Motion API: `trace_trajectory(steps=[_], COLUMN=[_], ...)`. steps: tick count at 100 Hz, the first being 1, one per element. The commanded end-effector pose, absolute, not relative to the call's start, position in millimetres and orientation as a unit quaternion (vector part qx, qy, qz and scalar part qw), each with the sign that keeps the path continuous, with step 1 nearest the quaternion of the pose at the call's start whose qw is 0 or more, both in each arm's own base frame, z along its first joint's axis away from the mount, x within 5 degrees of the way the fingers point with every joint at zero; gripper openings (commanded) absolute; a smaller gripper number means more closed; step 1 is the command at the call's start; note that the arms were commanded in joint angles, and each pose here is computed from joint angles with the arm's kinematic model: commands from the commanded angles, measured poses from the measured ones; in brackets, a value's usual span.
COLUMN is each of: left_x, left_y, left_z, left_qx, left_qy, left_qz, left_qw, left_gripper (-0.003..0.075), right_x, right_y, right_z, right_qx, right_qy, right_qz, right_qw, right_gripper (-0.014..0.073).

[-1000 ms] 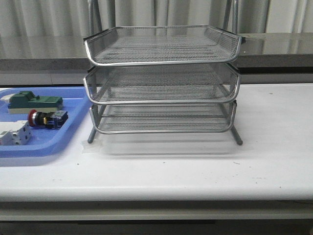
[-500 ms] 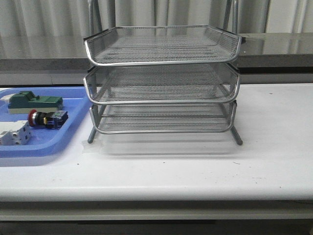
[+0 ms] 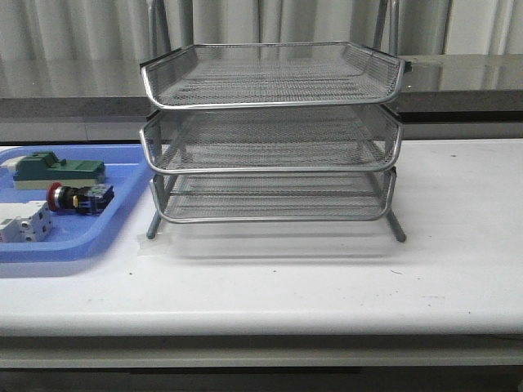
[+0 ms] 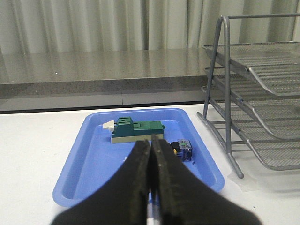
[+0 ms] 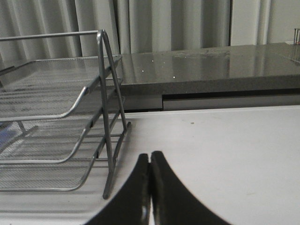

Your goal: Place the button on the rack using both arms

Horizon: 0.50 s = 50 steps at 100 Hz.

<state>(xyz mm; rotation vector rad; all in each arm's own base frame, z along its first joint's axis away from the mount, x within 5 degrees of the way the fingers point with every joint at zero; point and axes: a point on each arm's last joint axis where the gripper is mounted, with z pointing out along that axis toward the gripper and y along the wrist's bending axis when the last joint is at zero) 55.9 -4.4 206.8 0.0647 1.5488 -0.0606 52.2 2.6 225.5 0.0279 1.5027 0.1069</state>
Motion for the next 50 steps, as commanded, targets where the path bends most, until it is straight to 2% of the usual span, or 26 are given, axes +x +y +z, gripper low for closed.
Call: trace_trajectory(steps=[1,15,24,35,50], left_x=[55,55,55,55,55], left_y=[-4,-4,-4,-4,-4], left_z=[200,200,200,200,200], left_qx=[0.024,0.024,0.024,0.024,0.024], left_qy=[0.675,0.675,0.675,0.675,0.675], left_qz=[-0.032,-0.032,-0.032,-0.032,-0.032], left_qw=[0.737,0.737,0.737,0.737,0.737], left_gripper=[-0.0020,-0.0020,-0.0020,-0.0020,-0.0020], right_x=[45,46,50,66,93], right_y=[2,3,6,8,12], right_z=[259,287,306,325,342], right_qx=[0.015,0.015,0.020,0.018,0.020], right_qy=[0.651,0.701,0.749,0.816,0.863], right_qz=[0.051,0.055,0.070,0.075,0.085], right_qw=[0.757,0.711,0.659,0.573,0.498], right_gripper=[-0.0059,-0.0059,-0.0059,-0.0059,-0.0059])
